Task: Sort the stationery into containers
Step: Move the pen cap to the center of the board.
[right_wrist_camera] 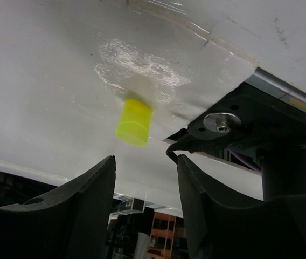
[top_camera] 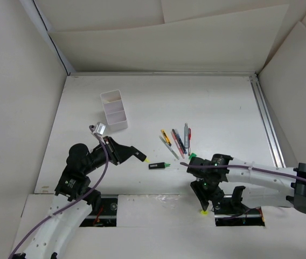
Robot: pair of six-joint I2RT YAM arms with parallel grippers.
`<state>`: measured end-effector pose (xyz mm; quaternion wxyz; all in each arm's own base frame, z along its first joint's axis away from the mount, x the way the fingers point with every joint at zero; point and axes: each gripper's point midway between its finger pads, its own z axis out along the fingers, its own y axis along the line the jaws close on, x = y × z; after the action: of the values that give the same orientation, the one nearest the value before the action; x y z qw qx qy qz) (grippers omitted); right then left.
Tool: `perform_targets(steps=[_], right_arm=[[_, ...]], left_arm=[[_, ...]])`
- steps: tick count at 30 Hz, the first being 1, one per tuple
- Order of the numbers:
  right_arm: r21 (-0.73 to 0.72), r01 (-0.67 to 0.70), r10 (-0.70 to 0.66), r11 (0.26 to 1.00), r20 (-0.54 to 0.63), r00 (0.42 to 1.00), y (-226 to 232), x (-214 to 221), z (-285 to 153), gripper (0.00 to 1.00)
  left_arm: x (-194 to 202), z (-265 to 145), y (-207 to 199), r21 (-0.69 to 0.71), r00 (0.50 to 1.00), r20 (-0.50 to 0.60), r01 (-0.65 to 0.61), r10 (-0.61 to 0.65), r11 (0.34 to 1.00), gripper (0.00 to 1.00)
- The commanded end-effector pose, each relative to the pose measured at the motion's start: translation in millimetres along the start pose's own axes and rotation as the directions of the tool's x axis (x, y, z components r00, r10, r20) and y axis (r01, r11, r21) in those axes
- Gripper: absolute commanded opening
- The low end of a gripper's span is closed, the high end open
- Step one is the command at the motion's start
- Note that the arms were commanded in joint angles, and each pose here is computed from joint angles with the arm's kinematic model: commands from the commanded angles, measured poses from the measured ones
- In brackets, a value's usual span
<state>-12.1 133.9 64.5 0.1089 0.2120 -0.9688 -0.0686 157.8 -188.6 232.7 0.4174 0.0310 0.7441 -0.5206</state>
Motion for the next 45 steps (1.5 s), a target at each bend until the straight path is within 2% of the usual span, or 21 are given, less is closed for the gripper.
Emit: perform_targets(steps=[1,8,11,17,19,29,31,34,38,42,45], right_arm=[[-0.065,0.032,-0.033,0.997,-0.015,0.999,15.2,-2.0,7.1,0.55],[-0.071,0.091,-0.095,0.993,-0.06,0.994,29.1,-7.2,25.8,0.56],[-0.064,0.096,-0.1,0.993,-0.07,0.992,27.8,-6.9,27.4,0.6],[-0.075,0.091,-0.095,0.993,-0.058,0.994,29.4,-10.7,34.8,0.6],[-0.072,0.09,-0.095,0.993,-0.061,0.994,28.8,-8.5,37.4,0.52],[-0.007,0.081,-0.081,0.997,-0.094,0.992,16.9,1.7,36.4,0.57],[-0.001,0.079,-0.078,0.997,-0.101,0.992,15.5,3.2,36.0,0.53],[-0.007,0.08,-0.08,0.997,-0.094,0.992,18.1,2.5,36.9,0.42],[-0.007,0.084,-0.084,0.996,-0.079,0.993,17.7,-0.3,39.8,0.32],[-0.013,0.086,-0.087,0.996,-0.072,0.994,19.2,-1.9,40.2,0.15],[-0.038,0.106,-0.107,0.994,-0.003,0.994,34.6,-19.1,29.5,0.1]], left_arm=[[3.5,-1.5,-1.6,0.013,1.0,-0.014,-0.016,0.016,1.0,0.0],[5.2,-1.8,0.3,0.007,1.0,-0.021,-0.021,0.021,1.0,0.0],[1.5,-2.1,-1.6,0.006,1.0,-0.009,-0.026,0.026,1.0,0.0],[-7.7,-4.9,-3.3,-0.022,0.998,0.016,-0.058,0.058,0.998,0.0],[-9.6,-5.9,-3.5,-0.031,0.998,0.02,-0.066,0.066,0.997,0.0],[-10.4,-7.0,-5.8,-0.025,0.998,0.028,-0.062,0.063,0.998,0.0],[-11.0,-8.2,-7.4,-0.02,0.997,0.033,-0.067,0.067,0.998,0.0],[-12.5,-8.0,-8.7,-0.015,0.997,0.039,-0.071,0.072,0.997,0.0],[-12.5,-8.0,-8.7,-0.015,0.997,0.039,-0.071,0.072,0.997,0.0],[-10.0,-7.2,-5.9,-0.02,0.998,0.034,-0.058,0.058,0.998,0.0],[-10.9,-6.0,-6.2,-0.012,0.998,0.042,-0.055,0.055,0.998,0.0]])
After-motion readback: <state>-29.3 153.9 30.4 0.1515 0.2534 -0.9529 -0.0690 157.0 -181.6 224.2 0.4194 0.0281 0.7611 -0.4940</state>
